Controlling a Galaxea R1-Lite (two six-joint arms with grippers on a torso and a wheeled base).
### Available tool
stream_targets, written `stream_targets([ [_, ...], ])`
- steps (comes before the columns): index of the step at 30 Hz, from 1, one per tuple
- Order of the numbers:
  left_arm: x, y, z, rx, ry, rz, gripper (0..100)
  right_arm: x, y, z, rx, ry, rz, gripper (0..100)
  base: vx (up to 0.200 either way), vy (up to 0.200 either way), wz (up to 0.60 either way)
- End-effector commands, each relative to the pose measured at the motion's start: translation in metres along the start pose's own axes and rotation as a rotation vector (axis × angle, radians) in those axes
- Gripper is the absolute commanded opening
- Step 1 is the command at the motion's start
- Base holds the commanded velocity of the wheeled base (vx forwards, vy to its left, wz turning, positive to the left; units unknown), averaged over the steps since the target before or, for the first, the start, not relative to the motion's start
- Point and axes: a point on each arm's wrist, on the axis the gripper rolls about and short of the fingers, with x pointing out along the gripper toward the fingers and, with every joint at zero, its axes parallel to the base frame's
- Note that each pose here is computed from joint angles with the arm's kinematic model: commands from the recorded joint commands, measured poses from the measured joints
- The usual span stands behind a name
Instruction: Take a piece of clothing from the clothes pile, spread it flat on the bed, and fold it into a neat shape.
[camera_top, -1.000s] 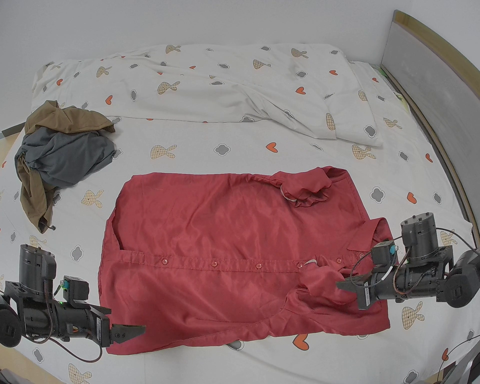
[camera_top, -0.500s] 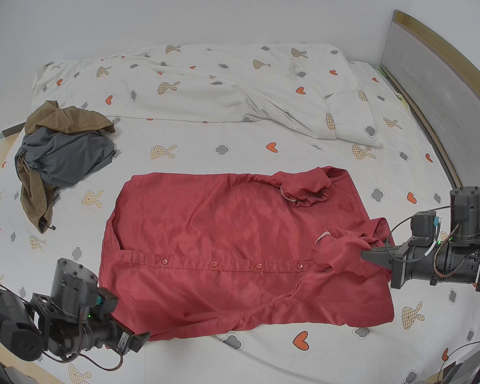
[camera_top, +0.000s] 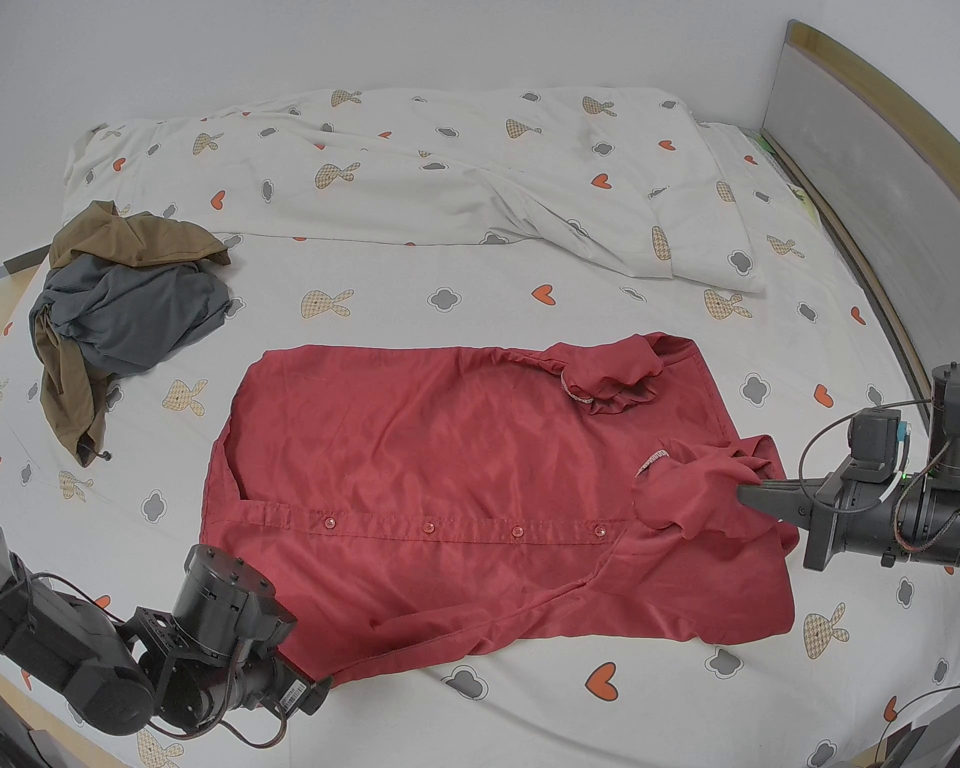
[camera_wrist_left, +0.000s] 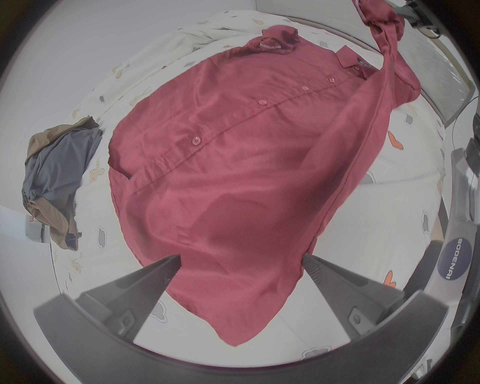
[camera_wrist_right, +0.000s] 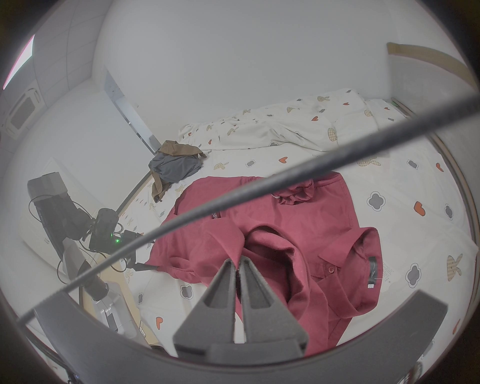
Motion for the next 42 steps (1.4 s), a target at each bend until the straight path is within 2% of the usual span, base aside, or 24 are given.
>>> stream_targets([
  [1, 0.004, -0.003, -0.007, 0.014, 0.039, -0.005, 100, -0.005, 0.001, 0.0, -0.003, -0.014, -0.002, 0, 0.0, 0.0, 0.0],
  [7, -0.017, -0.003, -0.014, 0.045, -0.021, -0.017, 100, -0.003, -0.001, -0.001, 0.002, -0.008, -0.008, 0, 0.0, 0.0, 0.0],
  [18, -0.026, -0.012, -0.03, 0.102, -0.017, -0.054, 100, -0.003, -0.001, 0.0, 0.003, -0.011, -0.008, 0, 0.0, 0.0, 0.0],
  [23, -0.006, -0.021, -0.033, 0.13, 0.069, -0.068, 100, -0.005, 0.0, 0.0, 0.0, -0.013, -0.003, 0, 0.0, 0.0, 0.0],
  [33, 0.033, -0.031, -0.04, 0.104, 0.063, -0.017, 100, -0.017, 0.003, -0.006, -0.003, -0.027, -0.006, 0, 0.0, 0.0, 0.0],
  [34, 0.033, -0.031, -0.04, 0.104, 0.063, -0.017, 0, -0.017, 0.003, -0.006, -0.003, -0.027, -0.006, 0, 0.0, 0.0, 0.0],
  [42, 0.021, -0.023, -0.063, 0.086, 0.093, -0.002, 0, -0.026, 0.003, -0.026, 0.005, 0.007, -0.015, 0, 0.0, 0.0, 0.0],
])
